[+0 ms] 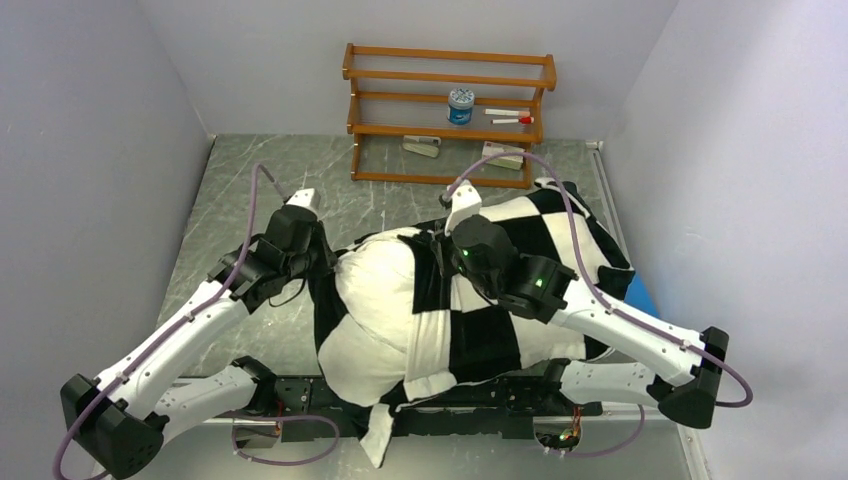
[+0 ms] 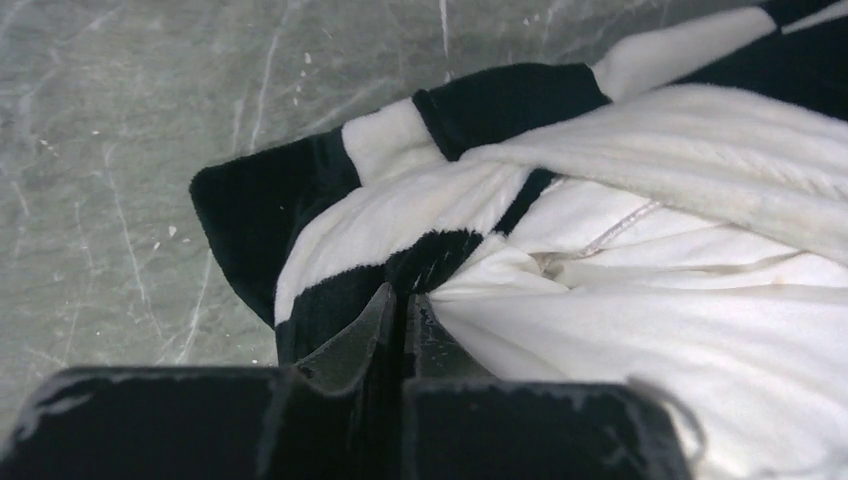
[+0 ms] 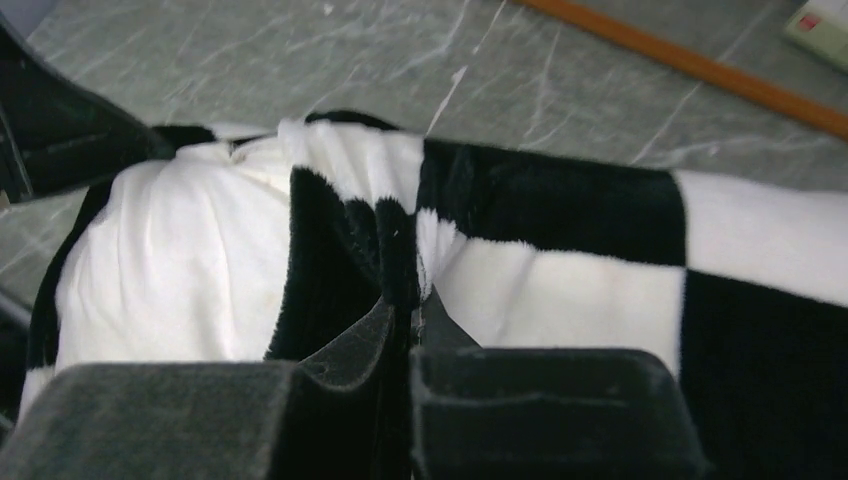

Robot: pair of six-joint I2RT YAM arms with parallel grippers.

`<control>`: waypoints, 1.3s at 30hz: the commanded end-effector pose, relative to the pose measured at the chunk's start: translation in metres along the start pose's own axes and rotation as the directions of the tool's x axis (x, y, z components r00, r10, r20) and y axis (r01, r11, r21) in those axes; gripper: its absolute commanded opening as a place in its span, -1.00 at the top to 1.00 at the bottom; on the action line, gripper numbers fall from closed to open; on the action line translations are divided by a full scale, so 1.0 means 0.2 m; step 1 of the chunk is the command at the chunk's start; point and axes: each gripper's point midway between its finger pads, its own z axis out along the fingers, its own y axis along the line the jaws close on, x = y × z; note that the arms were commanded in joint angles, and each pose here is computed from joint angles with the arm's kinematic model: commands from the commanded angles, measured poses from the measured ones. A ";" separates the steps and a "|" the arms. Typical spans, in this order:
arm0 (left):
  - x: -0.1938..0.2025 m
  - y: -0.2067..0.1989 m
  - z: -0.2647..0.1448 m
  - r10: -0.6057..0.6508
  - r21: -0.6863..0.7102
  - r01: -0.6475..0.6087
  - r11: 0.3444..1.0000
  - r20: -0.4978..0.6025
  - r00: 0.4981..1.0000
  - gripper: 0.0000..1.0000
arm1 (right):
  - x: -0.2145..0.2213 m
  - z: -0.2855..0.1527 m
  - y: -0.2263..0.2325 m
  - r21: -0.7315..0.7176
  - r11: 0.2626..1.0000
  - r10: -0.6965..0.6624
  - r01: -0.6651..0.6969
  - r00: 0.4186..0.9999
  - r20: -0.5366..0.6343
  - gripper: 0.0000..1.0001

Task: Remove the pillowcase from the pillow
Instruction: Remove the pillow from the pillowcase.

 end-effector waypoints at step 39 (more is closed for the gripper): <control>-0.08 0.30 0.07 -0.004 -0.253 0.027 0.967 0.089 0.996 0.90 | 0.38 0.01 -0.03 0.325 0.945 0.054 0.022 0.973 -0.222 0.49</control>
